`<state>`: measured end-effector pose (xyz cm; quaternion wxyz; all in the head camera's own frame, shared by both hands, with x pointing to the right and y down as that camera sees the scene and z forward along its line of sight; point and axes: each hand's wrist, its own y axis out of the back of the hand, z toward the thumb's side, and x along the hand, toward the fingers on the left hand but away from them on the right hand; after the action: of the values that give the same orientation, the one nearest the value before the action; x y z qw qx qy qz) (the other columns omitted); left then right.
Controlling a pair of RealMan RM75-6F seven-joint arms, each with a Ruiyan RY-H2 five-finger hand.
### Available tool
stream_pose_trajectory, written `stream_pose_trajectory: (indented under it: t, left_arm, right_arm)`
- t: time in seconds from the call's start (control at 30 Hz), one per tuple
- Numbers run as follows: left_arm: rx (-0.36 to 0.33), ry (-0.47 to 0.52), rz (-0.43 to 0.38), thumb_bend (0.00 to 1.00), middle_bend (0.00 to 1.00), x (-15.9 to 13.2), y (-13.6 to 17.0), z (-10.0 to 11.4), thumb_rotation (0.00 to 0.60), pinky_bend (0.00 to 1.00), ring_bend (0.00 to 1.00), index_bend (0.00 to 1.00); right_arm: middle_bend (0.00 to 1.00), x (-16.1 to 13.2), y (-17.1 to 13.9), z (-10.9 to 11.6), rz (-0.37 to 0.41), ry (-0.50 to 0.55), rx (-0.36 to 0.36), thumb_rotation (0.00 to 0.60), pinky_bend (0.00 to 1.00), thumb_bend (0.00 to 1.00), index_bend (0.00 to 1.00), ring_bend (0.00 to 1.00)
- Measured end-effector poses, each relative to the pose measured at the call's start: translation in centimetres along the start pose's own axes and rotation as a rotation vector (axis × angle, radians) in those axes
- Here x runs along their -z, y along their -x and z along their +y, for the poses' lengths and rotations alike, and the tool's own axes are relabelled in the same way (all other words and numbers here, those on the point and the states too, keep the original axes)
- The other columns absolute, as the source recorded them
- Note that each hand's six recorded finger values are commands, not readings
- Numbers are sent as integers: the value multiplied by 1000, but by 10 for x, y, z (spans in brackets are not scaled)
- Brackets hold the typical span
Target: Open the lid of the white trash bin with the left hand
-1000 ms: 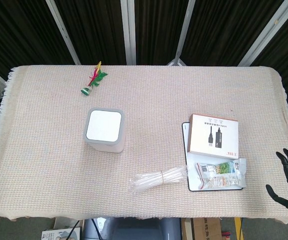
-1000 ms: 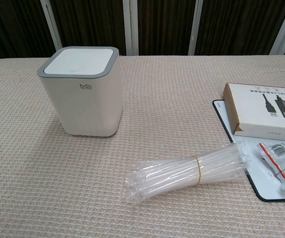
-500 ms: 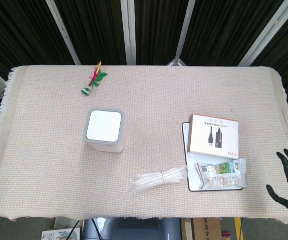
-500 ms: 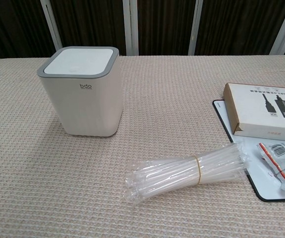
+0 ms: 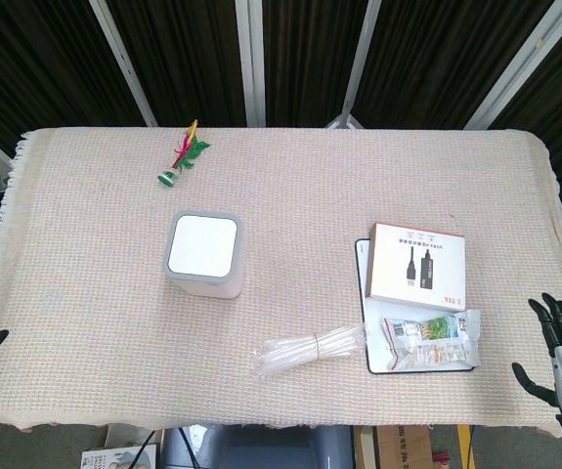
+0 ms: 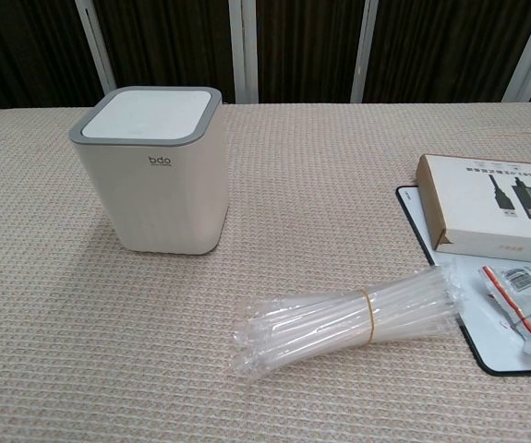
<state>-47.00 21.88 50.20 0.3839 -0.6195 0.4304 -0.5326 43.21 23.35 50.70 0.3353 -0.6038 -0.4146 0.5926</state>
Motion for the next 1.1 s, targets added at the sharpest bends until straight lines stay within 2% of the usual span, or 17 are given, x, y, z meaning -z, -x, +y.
stream_pose_trajectory:
  t: [0.1, 0.27, 0.37, 0.53, 0.8, 1.1]
  left_arm:
    - [71, 22, -77, 433, 834, -15, -19, -5, 600, 717, 750, 216]
    - [216, 43, -195, 586, 895, -49, -52, -10, 600, 732, 798, 229]
    - [283, 45, -265, 628, 898, -77, -68, -9, 600, 733, 799, 232]
    - [352, 55, -345, 646, 898, -120, -88, -3, 600, 733, 799, 232]
    - [424, 15, -363, 646, 899, -157, -110, -5, 600, 733, 800, 235]
    - [493, -87, -340, 646, 900, -194, -132, -29, 600, 733, 800, 237]
  right_arm:
    - [56, -2, 1, -4, 2, -4, -16, 600, 0, 268, 117, 0]
    - [56, -2, 2, -6, -7, -4, -23, 600, 0, 268, 117, 0]
    - [56, -1, 3, -6, -14, -1, -21, 600, 1, 268, 117, 0]
    - [56, 1, 4, -5, -22, 2, -21, 600, 3, 268, 117, 0]
    - [56, 1, 4, -6, -24, -4, -28, 600, 11, 268, 117, 0]
    - [56, 3, 5, -5, -30, -5, -25, 600, 11, 269, 117, 0]
